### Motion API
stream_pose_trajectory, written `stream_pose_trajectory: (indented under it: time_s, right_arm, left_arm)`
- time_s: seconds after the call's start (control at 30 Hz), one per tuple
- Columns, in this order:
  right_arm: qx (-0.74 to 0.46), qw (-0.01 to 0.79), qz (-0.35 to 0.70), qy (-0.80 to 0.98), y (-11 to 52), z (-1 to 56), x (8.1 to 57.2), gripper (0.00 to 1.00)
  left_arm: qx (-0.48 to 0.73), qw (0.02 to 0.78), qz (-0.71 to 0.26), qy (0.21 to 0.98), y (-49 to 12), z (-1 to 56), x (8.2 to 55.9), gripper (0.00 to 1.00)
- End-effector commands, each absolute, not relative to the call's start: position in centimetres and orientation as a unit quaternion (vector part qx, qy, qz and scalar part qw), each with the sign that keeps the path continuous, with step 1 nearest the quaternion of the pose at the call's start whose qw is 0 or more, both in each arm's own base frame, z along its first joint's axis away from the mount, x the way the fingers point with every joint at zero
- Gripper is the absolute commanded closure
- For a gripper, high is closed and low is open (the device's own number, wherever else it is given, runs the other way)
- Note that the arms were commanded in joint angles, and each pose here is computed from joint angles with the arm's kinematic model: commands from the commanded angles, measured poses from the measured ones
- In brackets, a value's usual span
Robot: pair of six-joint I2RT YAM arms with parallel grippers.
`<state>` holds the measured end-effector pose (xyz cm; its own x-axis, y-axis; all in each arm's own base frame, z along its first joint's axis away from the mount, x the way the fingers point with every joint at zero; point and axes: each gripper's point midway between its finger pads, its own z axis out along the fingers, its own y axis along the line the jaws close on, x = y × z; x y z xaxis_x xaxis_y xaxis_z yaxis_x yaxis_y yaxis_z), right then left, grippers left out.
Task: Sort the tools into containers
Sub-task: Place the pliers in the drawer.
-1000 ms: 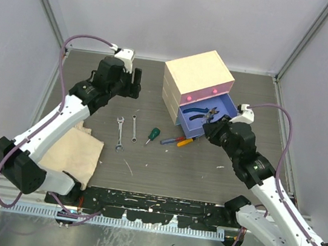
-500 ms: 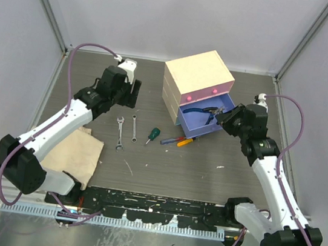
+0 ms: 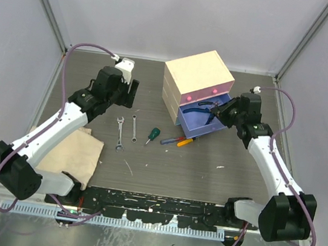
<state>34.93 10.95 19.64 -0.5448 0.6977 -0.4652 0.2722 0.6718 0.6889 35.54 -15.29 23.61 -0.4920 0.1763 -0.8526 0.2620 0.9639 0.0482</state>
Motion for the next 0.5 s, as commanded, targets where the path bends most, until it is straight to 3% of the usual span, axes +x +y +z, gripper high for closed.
stream_pose_trajectory:
  time_s: [0.0, 0.47]
  right_arm:
    - [0.292, 0.418, 0.314, 0.801, 11.4, 22.8, 38.0, 0.99]
    - [0.317, 0.415, 0.318, 0.791, 11.9, 20.7, 42.6, 0.99]
  left_arm:
    - [0.120, 0.542, -0.052, 0.830, -15.0, 27.4, 35.7, 0.29]
    - [0.122, 0.543, -0.053, 0.829, -15.1, 27.4, 35.7, 0.28]
